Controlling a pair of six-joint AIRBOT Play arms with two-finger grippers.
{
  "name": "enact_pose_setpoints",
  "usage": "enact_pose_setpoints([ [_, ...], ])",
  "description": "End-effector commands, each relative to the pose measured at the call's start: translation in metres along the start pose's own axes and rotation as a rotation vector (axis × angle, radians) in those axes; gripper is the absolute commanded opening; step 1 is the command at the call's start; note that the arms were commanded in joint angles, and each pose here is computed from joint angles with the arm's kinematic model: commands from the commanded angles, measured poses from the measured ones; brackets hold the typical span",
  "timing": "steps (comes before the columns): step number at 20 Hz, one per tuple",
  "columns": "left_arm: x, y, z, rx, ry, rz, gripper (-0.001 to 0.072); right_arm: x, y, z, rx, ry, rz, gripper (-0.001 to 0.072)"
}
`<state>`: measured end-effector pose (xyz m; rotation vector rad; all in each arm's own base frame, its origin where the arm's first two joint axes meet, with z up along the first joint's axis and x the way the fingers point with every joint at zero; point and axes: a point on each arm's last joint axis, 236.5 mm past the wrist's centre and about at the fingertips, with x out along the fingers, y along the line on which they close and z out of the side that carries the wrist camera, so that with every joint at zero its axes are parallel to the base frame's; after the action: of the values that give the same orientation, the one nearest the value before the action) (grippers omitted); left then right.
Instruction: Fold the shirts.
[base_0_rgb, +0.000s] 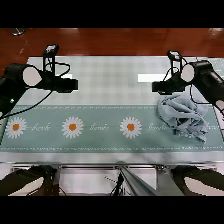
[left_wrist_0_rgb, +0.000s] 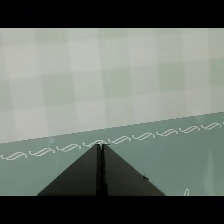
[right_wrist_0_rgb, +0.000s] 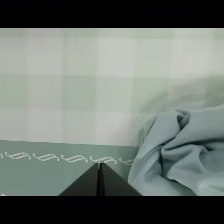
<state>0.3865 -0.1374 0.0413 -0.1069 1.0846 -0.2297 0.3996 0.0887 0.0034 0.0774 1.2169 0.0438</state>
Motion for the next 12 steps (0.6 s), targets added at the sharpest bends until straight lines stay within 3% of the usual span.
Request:
enact_pose_setpoints([
  [1,0.000,0.000,0.001,0.000,-0.001,0.000,0.0023,0.000,0.001,0.006,-0.001,-0.024,0.006,0.0032],
  [4,0.000,0.000,0.003,-0.001,-0.012,-0.001,0.0024,-0.001,-0.006,0.023,-0.032,-0.096,-0.027,0.0033],
  [5,0.001,-0.001,0.008,-0.001,-0.033,-0.005,0.0025,-0.002,-0.018,0.024,-0.063,-0.100,-0.079,0.0064],
  [6,0.004,-0.001,0.011,-0.002,-0.042,-0.006,0.0102,-0.003,-0.035,0.023,-0.102,-0.090,-0.154,0.0302],
  [7,0.007,0.000,0.010,0.001,-0.035,-0.003,0.0472,-0.007,-0.057,0.017,-0.135,-0.055,-0.246,0.0642],
  [8,0.010,0.002,0.008,0.026,-0.024,0.005,0.0693,-0.012,-0.077,0.007,-0.153,-0.004,-0.320,0.0623],
  [12,0.004,0.011,-0.031,0.142,0.141,0.034,0.0702,-0.052,-0.145,-0.026,-0.019,0.090,-0.431,0.0622],
])
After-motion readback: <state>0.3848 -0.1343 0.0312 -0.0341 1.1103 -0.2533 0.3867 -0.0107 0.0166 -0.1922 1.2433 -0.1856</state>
